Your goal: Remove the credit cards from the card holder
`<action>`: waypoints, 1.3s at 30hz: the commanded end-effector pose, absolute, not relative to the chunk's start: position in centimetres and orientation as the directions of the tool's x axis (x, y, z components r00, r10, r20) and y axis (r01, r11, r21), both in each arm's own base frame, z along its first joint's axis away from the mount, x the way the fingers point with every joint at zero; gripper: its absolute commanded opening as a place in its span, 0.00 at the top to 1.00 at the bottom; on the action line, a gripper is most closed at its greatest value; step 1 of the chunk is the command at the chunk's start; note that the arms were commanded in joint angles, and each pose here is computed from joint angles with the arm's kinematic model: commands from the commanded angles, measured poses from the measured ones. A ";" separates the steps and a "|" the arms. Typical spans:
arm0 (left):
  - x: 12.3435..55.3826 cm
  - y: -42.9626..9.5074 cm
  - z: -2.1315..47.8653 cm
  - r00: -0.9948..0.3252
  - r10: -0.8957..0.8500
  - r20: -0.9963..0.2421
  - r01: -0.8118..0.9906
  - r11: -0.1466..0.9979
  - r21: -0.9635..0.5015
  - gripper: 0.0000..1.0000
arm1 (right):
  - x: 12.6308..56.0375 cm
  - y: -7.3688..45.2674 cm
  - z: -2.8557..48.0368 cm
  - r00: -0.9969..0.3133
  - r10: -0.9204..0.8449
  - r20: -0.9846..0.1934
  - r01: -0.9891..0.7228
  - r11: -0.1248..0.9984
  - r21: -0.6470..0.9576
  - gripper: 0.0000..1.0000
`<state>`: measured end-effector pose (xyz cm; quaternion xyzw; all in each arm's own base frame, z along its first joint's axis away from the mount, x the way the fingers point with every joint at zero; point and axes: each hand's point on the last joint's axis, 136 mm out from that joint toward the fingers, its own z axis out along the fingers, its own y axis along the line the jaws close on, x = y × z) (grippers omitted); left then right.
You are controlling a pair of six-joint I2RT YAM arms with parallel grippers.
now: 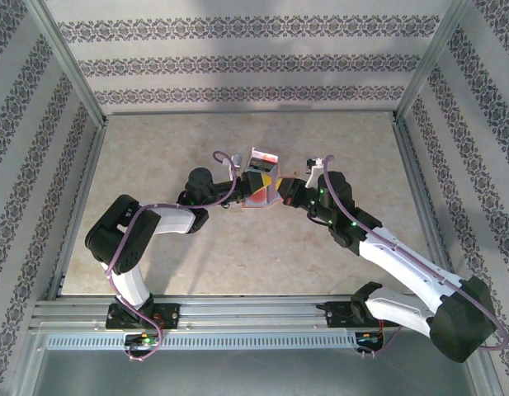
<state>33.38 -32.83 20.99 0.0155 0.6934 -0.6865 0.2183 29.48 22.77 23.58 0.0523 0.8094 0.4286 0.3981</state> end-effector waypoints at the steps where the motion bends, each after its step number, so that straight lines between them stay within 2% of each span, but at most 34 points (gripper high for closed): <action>1: 32.5 -33.8 23.3 -0.885 -0.249 -0.394 0.406 0.004 -0.914 0.24 | 29.4 22.7 24.1 -0.653 0.433 -0.621 -0.284 0.621 0.731 1.00; 14: 32.2 -34.1 23.1 -0.884 -0.236 -0.403 0.409 0.025 -0.912 0.23 | 30.2 23.8 22.7 -0.700 0.410 -0.585 -0.243 0.634 0.734 1.00; 33: 32.2 -34.0 23.4 -0.880 -0.236 -0.411 0.418 0.025 -0.908 0.19 | 30.6 24.7 22.9 -0.709 0.414 -0.571 -0.273 0.586 0.763 1.00; 39: 32.1 -33.9 23.6 -0.876 -0.238 -0.419 0.424 0.034 -0.905 0.27 | 30.3 23.9 23.0 -0.695 0.422 -0.582 -0.263 0.604 0.752 1.00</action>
